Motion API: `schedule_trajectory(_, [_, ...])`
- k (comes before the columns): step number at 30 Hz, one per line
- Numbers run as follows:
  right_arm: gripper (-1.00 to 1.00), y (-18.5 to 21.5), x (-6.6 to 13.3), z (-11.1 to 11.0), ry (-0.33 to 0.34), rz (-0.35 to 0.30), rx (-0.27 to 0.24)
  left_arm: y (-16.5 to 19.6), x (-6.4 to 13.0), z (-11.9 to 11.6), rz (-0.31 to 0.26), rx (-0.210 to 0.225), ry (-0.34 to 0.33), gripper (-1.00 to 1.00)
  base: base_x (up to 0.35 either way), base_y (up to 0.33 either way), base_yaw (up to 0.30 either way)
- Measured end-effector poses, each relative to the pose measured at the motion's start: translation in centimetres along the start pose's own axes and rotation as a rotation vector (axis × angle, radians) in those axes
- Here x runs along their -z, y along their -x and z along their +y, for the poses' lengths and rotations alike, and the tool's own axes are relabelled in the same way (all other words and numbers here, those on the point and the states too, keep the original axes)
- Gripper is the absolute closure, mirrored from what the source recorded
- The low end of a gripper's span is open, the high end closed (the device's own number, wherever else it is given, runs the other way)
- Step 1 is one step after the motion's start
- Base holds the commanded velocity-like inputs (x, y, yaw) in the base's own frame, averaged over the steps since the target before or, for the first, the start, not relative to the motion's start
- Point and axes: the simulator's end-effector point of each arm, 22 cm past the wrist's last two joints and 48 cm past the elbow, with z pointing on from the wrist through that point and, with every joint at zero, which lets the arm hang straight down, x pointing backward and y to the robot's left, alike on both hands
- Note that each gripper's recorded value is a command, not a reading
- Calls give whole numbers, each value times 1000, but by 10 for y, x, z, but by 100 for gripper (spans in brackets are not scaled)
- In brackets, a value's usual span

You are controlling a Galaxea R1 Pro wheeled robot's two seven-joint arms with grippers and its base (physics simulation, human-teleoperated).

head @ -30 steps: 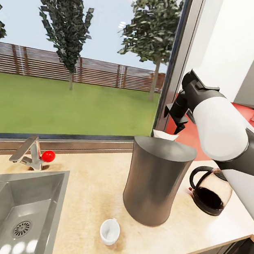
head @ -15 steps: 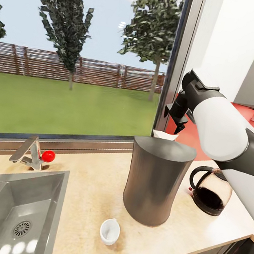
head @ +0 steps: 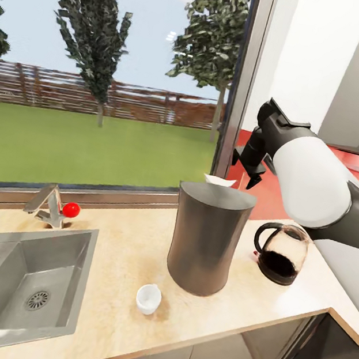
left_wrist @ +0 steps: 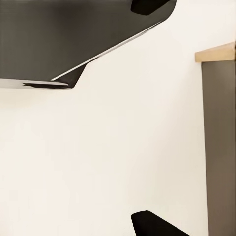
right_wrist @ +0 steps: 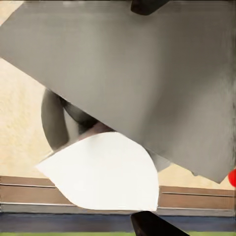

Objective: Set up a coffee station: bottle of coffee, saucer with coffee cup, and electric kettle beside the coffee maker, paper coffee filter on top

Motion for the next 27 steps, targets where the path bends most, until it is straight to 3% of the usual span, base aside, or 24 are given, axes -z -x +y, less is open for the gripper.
schedule_trajectory(27, [-100, 0, 0, 0, 2, 0, -2, 0, 0, 0, 0, 1, 0, -100, -335, -9, 0])
